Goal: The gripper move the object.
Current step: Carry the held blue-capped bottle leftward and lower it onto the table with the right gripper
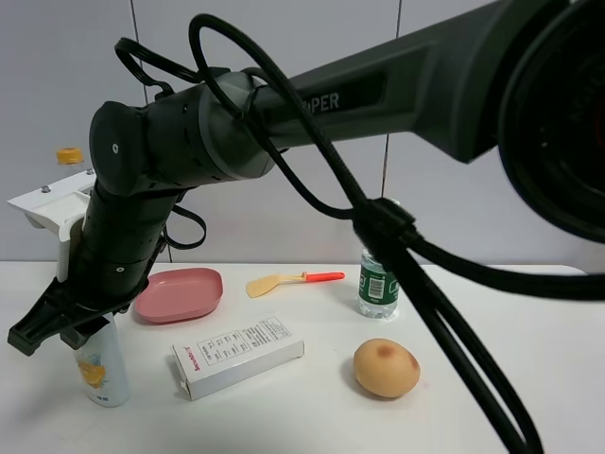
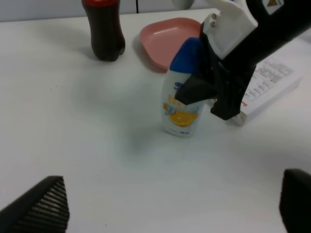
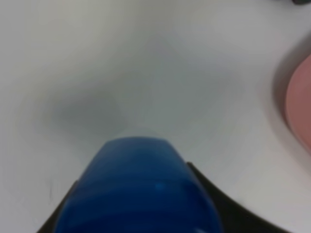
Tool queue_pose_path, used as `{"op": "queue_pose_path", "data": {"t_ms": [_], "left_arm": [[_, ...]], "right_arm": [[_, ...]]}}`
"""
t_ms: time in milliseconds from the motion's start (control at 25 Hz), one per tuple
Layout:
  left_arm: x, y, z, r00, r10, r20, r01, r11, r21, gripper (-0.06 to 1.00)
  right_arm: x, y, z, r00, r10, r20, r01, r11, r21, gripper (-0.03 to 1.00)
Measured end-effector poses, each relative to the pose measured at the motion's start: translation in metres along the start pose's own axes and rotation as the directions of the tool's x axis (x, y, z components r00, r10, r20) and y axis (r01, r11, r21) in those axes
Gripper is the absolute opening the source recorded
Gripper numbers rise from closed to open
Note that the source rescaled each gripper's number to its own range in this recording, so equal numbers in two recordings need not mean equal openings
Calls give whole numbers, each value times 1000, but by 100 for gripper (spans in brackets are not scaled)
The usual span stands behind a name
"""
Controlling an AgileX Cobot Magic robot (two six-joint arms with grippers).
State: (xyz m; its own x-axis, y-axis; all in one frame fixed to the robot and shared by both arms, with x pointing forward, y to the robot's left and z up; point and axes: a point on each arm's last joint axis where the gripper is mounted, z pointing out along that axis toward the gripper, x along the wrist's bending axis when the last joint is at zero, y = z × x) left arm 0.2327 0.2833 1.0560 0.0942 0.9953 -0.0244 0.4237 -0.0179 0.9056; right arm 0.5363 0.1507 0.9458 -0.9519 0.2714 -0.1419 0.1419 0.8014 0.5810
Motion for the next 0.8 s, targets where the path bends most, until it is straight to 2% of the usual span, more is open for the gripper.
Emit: {"op": "queue_pose_path", "data": {"t_ms": [440,600,800], "left_arm": [[0,0,0,1000,0,0,0,1000,0,100],[0,0,0,1000,0,0,0,1000,0,100],[0,0,0,1000,0,0,0,1000,0,100]], "right_arm": [[1,0,1,1000,20,-15,-20,1000,-6,2],[1,1,0,1000,20,-13,-20,1000,-11,13],[1,2,0,1000,20,-13,-20,1000,-14,39]]}}
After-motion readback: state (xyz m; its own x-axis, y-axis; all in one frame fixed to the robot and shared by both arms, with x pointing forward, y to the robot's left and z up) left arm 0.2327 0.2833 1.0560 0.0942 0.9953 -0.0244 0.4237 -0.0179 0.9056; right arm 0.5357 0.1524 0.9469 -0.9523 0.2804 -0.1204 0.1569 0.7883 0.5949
